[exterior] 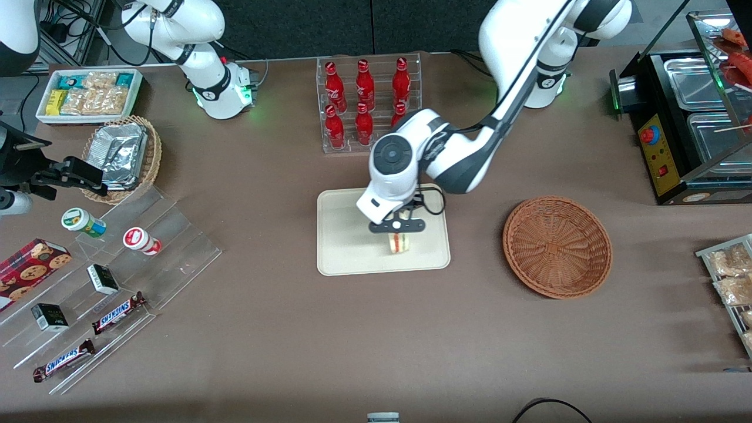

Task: Place sandwich from basket to tray
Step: 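Lift the sandwich and carry it toward the white tray, then lower the sandwich onto the white tray and open the left gripper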

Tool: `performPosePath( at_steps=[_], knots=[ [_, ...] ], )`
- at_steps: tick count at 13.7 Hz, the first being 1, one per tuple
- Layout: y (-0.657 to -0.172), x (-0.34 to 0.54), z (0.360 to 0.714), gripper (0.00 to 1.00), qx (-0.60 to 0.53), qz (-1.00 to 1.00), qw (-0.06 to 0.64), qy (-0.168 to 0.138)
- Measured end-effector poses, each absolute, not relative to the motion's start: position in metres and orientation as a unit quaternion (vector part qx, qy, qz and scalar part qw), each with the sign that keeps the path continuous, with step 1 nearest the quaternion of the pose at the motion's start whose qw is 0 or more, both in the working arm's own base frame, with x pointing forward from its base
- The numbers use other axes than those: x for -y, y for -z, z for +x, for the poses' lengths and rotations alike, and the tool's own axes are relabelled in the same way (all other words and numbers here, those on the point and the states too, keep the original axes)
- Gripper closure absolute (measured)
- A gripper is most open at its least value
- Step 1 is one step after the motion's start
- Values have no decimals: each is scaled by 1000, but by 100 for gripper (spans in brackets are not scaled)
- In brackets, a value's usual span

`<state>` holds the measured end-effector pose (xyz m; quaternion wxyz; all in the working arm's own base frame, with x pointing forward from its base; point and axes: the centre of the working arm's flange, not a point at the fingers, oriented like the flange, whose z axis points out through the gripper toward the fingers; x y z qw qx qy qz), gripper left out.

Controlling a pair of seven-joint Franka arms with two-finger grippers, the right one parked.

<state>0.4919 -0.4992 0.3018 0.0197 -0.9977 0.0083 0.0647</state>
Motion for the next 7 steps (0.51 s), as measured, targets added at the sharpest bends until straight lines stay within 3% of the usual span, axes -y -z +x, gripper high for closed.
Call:
performPosePath(
  at_steps=[7],
  knots=[
    [-254, 534, 464, 85, -46, -995, 34, -87]
  ],
)
